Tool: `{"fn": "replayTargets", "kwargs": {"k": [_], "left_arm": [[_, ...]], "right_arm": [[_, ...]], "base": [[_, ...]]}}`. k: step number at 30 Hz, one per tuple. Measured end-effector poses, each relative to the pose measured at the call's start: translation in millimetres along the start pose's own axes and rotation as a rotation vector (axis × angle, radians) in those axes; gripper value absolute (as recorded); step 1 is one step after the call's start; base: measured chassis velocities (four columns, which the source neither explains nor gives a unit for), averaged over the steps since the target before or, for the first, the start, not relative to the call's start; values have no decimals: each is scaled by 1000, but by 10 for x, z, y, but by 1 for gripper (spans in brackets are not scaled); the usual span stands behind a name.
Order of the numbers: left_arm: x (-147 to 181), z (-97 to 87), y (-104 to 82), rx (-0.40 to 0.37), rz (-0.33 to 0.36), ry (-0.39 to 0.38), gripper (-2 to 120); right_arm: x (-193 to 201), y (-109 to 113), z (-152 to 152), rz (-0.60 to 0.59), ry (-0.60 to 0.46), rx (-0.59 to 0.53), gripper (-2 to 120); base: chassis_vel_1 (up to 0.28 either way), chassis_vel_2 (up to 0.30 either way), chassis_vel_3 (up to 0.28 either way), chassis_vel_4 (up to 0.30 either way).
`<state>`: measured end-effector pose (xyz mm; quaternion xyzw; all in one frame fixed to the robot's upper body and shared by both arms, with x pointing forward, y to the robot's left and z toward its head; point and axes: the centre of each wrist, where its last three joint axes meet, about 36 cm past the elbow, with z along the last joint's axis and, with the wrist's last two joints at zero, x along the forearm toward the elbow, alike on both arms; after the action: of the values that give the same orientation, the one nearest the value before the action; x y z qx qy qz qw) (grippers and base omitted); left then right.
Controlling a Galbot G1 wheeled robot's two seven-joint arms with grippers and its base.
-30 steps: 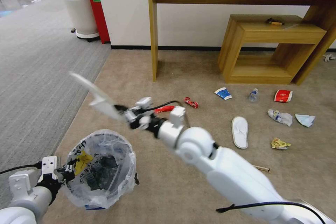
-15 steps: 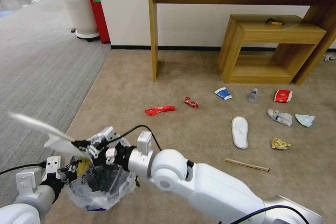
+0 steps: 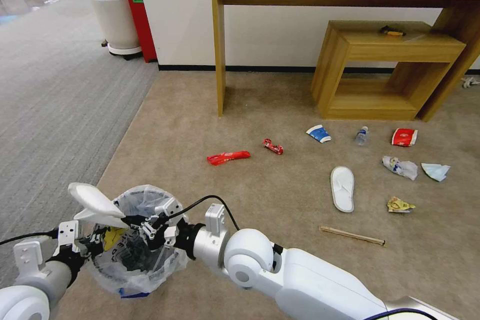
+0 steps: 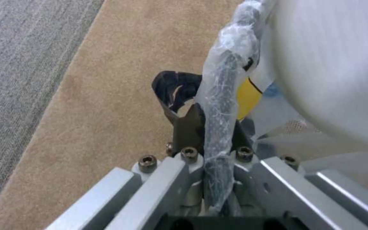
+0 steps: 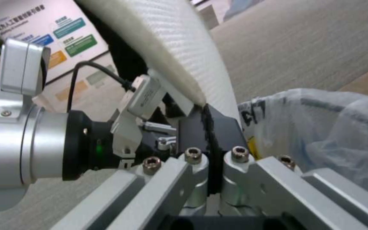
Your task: Pick up the trash bin and place the garbage on the floor into it.
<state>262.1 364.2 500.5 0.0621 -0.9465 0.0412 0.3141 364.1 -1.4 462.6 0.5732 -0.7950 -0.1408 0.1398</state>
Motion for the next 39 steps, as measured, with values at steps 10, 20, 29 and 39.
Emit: {"fn": "replayTargets", "kwargs": {"k": [10,20,29,39], "left_arm": [[-20,30,15,-10,1,3,0],[-5,8,26,-9,1,-2,0],[25,5,10,-11,5,-4,0],[14,-6,28,-10,0,-6,0]], "right_arm": [[145,-26,-243,16,-59,24,0],[119,40,46,9,6,-4,0],[-6,-31,292,28,53,13,2],[33,-51,369,55,67,33,35]], "base": [[0,0,0,0],[0,0,0,0],[0,0,0,0],[0,0,0,0]]}}
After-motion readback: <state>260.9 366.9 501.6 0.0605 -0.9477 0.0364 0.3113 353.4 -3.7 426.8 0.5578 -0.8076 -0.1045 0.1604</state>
